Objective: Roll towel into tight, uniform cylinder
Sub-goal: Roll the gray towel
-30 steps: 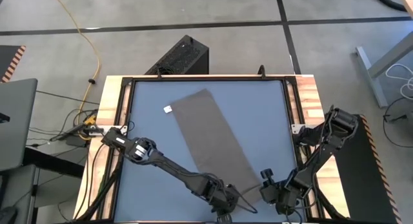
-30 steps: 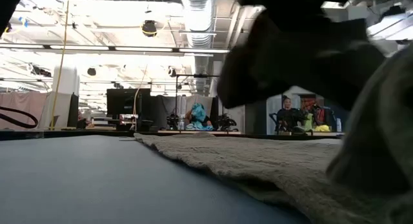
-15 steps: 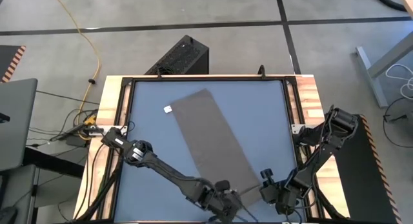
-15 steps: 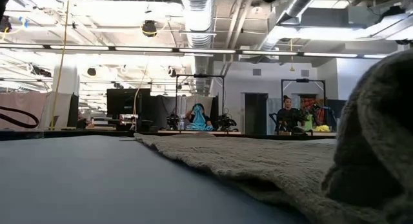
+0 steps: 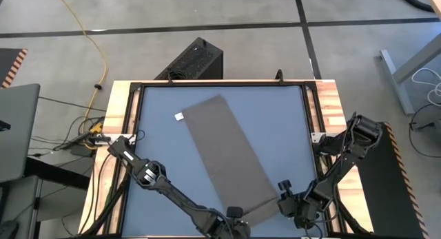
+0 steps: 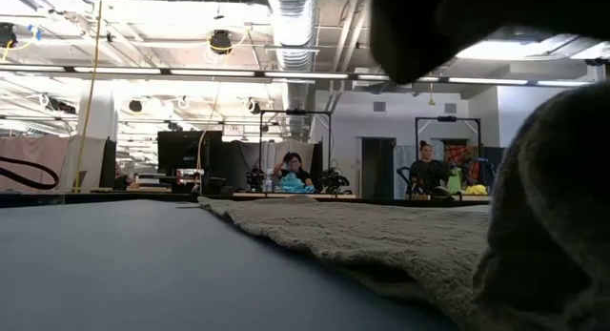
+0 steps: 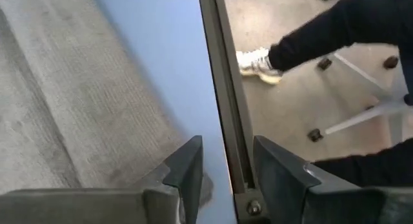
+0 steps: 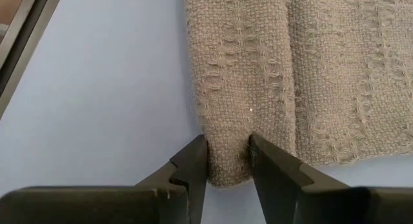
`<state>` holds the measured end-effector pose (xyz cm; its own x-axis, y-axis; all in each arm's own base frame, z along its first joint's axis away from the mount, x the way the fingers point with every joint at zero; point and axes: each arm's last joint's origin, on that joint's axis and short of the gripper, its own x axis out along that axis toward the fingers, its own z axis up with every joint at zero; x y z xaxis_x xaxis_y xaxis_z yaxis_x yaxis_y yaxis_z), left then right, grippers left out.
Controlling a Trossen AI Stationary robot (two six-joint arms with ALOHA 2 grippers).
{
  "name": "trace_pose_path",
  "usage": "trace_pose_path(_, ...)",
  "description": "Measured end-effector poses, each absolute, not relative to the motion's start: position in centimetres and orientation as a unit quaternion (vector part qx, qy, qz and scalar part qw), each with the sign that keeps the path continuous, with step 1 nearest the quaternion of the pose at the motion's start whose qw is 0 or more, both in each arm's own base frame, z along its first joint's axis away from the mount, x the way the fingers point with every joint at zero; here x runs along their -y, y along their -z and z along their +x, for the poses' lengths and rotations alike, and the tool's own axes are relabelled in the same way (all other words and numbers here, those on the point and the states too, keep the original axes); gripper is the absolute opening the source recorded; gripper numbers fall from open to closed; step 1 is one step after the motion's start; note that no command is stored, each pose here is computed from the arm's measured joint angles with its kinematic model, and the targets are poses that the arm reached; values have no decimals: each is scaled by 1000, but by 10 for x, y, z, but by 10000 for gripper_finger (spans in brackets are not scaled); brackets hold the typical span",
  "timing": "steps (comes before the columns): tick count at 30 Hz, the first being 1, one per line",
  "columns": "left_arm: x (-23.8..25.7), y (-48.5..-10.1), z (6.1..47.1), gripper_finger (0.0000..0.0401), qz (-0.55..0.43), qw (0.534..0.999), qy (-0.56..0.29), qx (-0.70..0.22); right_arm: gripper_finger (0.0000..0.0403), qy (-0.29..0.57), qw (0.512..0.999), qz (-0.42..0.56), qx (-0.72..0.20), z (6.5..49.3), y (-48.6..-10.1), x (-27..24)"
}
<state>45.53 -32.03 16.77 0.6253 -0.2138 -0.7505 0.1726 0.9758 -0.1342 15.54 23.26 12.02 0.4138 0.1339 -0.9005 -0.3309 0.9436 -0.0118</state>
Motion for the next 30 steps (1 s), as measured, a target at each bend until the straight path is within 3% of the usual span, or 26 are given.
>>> trace_pose_path(12, 307, -169, 457, 175, -2, 903, 57, -426, 141, -139, 835, -95, -524, 155, -120, -233)
trace_pose_path(30, 297, -125, 457, 177, -87, 858, 54, -504, 140, -116, 833, -60, -537, 162, -121, -227)
